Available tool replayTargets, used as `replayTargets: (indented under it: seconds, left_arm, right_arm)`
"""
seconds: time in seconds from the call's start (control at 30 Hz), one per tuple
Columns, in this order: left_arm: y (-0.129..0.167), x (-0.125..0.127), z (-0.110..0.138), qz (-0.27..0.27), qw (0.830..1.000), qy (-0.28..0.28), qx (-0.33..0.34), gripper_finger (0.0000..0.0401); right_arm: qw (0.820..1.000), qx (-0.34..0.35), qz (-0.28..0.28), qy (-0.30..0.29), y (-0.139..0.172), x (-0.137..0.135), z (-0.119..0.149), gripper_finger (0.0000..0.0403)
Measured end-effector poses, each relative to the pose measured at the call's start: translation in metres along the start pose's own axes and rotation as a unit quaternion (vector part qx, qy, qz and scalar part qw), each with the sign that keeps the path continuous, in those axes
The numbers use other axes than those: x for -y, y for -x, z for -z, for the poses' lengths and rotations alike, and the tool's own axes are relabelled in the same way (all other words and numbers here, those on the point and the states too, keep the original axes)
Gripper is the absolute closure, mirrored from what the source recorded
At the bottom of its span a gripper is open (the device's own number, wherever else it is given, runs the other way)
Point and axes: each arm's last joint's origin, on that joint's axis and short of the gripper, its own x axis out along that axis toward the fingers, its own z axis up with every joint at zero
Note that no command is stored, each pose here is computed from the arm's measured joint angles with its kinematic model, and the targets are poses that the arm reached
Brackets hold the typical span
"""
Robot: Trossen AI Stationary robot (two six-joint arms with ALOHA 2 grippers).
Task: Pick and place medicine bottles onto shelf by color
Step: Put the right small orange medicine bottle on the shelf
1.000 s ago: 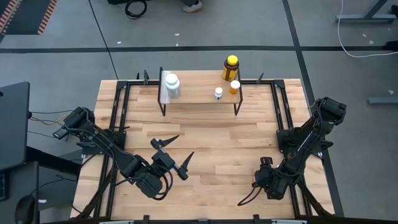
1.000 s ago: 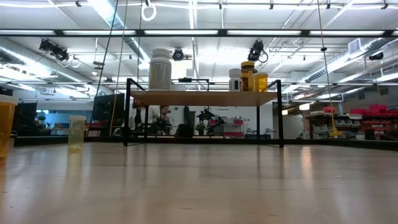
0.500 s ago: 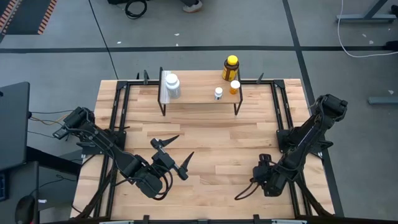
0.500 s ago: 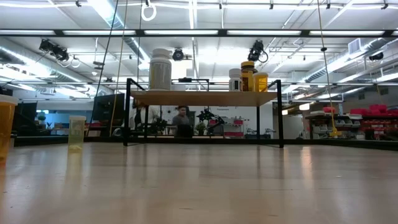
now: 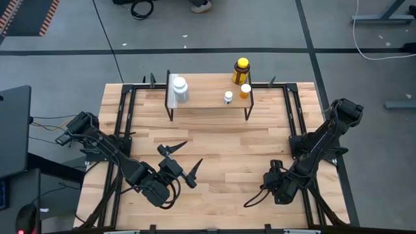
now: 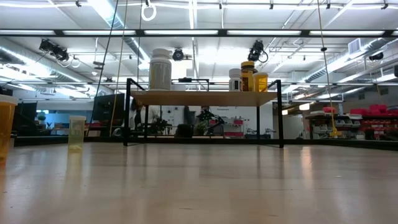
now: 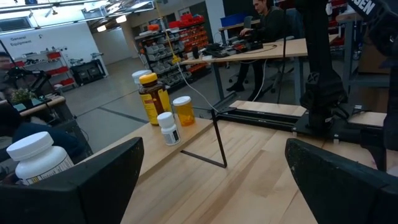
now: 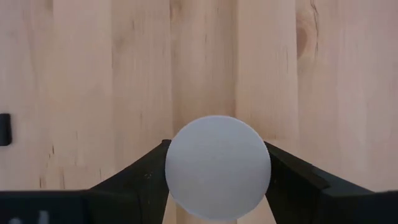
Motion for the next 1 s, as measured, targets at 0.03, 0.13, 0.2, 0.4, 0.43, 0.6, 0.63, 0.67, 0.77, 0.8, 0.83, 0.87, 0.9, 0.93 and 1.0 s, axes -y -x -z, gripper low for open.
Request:
replayTargets:
  seconds: [0.03,0.13,0.2,0.4,0.43,0.6,0.63,0.67,0.77,0.8,0.83,0.87,0.9,0.93,1.0]
  left_arm:
    - [0.000,0.000,0.000,0.000,1.000,0.000,0.000,0.0001]
    - [0.000,0.000,0.000,0.000,1.000,0.000,0.000,0.0001]
    - [0.000,0.000,0.000,0.000,1.000,0.000,0.000,0.0001]
    - [0.000,0.000,0.000,0.000,1.000,0.000,0.000,0.0001]
    - [0.000,0.000,0.000,0.000,1.000,0.000,0.000,0.0001]
    - [0.000,0.000,0.000,0.000,1.000,0.000,0.000,0.0001]
    - [0.000,0.000,0.000,0.000,1.000,0.000,0.000,0.0001]
    - [0.000,0.000,0.000,0.000,1.000,0.000,0.000,0.0001]
    - [0.000,0.000,0.000,0.000,1.000,-0.001,0.000,0.0001]
    - [0.000,0.000,0.000,0.000,1.000,-0.001,0.000,0.0001]
    - [0.000,0.000,0.000,0.000,1.000,-0.001,0.000,0.0001]
    - [0.000,0.000,0.000,0.000,1.000,-0.001,0.000,0.0001]
    - [0.000,0.000,0.000,0.000,1.000,-0.001,0.000,0.0001]
    - [0.000,0.000,0.000,0.000,1.000,-0.002,0.000,0.0001]
    - [0.000,0.000,0.000,0.000,1.000,-0.002,0.000,0.0001]
  right_arm:
    - [1.000,0.000,0.001,0.000,0.000,0.001,-0.001,0.0178]
    - [1.000,0.004,0.001,0.003,0.001,0.001,-0.006,0.0176]
    - [1.000,0.011,-0.004,0.010,0.005,0.000,-0.012,0.0175]
    - [0.998,0.041,0.016,0.048,0.023,-0.002,-0.037,0.0175]
    - [0.997,0.047,0.022,0.054,0.026,-0.002,-0.042,0.0175]
    - [0.992,0.083,0.053,0.081,0.042,0.006,-0.071,0.0175]
    - [0.991,0.090,0.057,0.082,0.045,0.009,-0.078,0.0175]
    - [0.990,0.096,0.059,0.083,0.047,0.012,-0.085,0.0175]
    - [0.988,0.113,0.064,0.081,0.056,0.022,-0.105,0.0174]
    - [0.988,0.118,0.066,0.078,0.059,0.025,-0.111,0.0174]
    - [0.987,0.122,0.068,0.076,0.061,0.030,-0.117,0.0174]
    - [0.987,0.125,0.069,0.073,0.064,0.034,-0.123,0.0174]
    - [0.987,0.128,0.069,0.071,0.067,0.039,-0.129,0.0174]
    - [0.987,0.131,0.067,0.069,0.070,0.044,-0.135,0.0174]
    - [0.986,0.140,0.065,0.064,0.077,0.055,-0.147,0.0174]
